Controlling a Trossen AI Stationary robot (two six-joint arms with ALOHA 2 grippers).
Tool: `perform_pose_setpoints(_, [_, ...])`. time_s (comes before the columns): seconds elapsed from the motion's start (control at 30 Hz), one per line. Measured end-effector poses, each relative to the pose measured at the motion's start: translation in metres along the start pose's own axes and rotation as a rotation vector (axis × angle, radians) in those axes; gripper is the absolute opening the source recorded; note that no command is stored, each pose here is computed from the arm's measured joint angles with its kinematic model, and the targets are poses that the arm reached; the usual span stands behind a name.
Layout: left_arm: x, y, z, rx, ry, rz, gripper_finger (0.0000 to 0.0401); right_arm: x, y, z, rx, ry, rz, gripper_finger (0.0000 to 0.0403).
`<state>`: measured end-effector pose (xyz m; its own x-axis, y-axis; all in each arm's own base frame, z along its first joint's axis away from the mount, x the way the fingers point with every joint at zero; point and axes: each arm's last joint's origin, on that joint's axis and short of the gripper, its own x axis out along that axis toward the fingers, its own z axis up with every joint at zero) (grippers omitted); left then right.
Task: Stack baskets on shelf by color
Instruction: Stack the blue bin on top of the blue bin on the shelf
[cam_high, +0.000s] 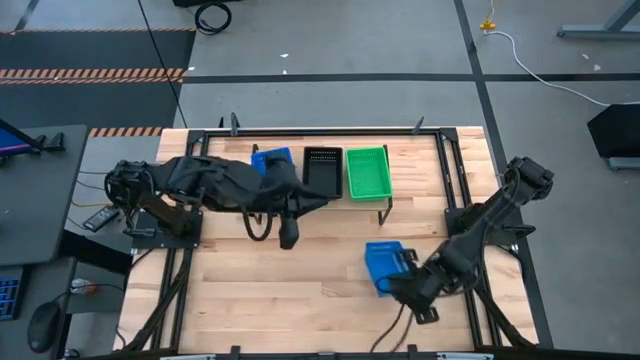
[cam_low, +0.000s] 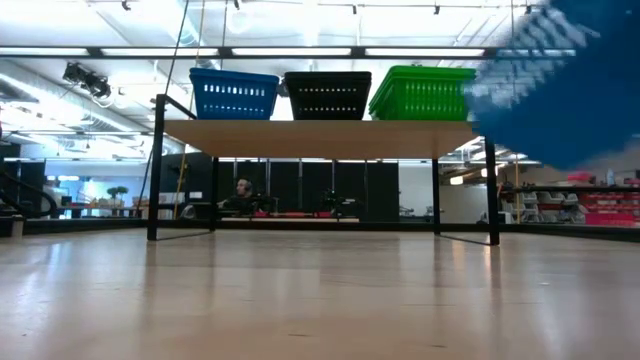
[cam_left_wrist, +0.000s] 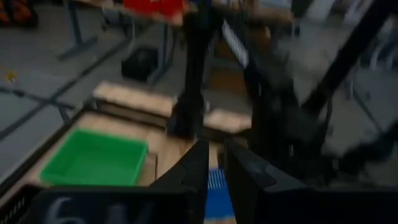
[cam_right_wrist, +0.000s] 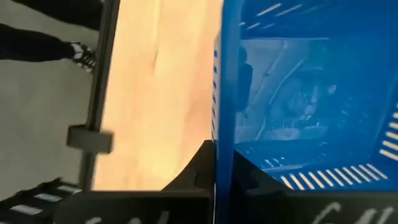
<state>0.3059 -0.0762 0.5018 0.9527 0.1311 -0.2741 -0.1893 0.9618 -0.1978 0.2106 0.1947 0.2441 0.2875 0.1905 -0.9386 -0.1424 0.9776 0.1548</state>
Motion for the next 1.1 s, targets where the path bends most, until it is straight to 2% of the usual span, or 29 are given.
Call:
perform_pose_setpoints(0.13, [-0.001,0.002,-0.011,0.074,0.133,-0.043,0.0064,-0.027,-0.011,0.029,-0.123,-0.081,-0.025,0.0007])
perform_pose_setpoints(0.23, [-0.002,0.003,-0.018,0.173,0.205,-0.079,0.007,-0.047,-0.016,0.048,-0.302,-0.152,-0.012,0.0008])
perform_pose_setpoints(0.37, [-0.002,0.001,-0.017,0.299,0.202,-0.139,0.0084,-0.071,-0.02,0.067,-0.594,-0.248,-0.014,0.0008])
perform_pose_setpoints(0.43, [-0.002,0.0,-0.016,0.325,0.19,-0.174,0.0095,-0.081,-0.023,0.074,-0.683,-0.286,-0.03,0.0008])
perform_pose_setpoints(0.77, [0.017,-0.009,-0.03,0.253,0.327,-0.441,0.0142,-0.095,-0.047,0.09,-0.767,-0.335,0.132,0.0008])
perform_pose_setpoints(1.1, [0.054,-0.014,-0.054,0.251,0.475,-0.567,0.0152,-0.098,-0.046,0.096,-0.795,-0.414,0.172,0.0008])
